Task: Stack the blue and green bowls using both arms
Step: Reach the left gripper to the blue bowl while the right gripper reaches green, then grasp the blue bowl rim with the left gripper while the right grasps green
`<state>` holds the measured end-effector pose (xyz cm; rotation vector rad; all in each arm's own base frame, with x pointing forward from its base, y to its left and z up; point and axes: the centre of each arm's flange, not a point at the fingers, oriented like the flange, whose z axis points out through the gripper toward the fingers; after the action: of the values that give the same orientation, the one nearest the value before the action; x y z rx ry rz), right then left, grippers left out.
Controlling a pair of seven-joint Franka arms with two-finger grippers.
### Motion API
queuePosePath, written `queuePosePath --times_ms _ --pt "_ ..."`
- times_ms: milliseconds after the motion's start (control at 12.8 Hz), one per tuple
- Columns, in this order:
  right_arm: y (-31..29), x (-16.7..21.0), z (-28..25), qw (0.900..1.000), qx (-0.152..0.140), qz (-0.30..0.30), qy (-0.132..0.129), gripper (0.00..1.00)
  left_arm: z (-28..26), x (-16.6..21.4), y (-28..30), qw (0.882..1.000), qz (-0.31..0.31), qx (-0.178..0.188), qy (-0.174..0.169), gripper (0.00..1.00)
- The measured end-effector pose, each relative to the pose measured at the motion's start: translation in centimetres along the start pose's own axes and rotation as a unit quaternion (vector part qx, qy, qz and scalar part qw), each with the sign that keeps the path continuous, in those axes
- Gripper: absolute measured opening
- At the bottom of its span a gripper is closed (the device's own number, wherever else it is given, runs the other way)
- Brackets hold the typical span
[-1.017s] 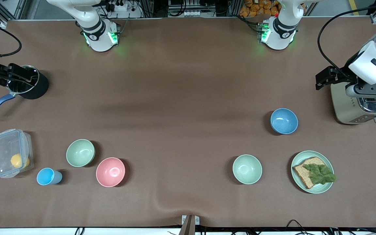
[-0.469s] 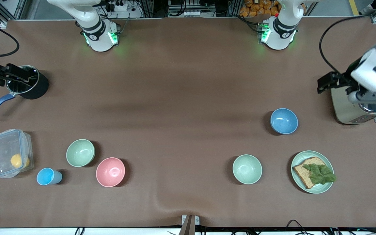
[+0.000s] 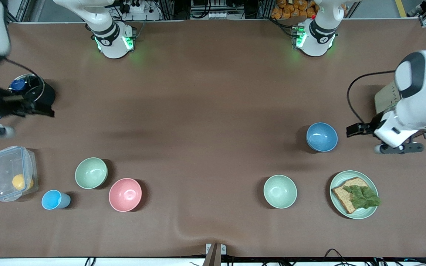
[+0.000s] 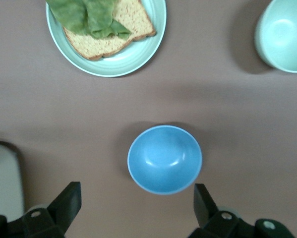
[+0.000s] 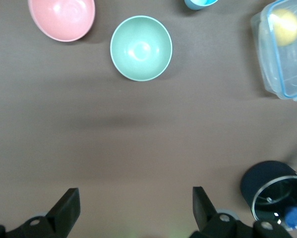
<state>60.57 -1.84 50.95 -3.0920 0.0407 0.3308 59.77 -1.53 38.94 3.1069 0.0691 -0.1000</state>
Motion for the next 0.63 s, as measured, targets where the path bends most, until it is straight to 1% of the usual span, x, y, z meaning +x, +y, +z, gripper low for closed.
queuePosePath --times_ms 78,235,391,626 --pt "0.2 1.4 2.0 1.000 0.000 0.002 -0.009 1.00 2.6 -0.4 -0.3 1.000 -0.002 -0.001 -0.002 1.00" --pt "0.7 3.7 5.2 1.000 -0.001 0.006 -0.010 1.00 6.9 -1.2 -0.5 1.000 -0.003 -0.003 -0.011 1.00" --pt "1.9 6.0 8.1 1.000 -0.001 0.015 0.000 1.00 10.2 -1.6 -0.6 1.000 0.000 -0.002 -0.018 1.00" --pt "5.3 9.1 12.9 0.999 0.000 0.040 0.022 1.00 14.2 -2.3 -0.9 1.000 0.005 0.000 -0.014 1.00"
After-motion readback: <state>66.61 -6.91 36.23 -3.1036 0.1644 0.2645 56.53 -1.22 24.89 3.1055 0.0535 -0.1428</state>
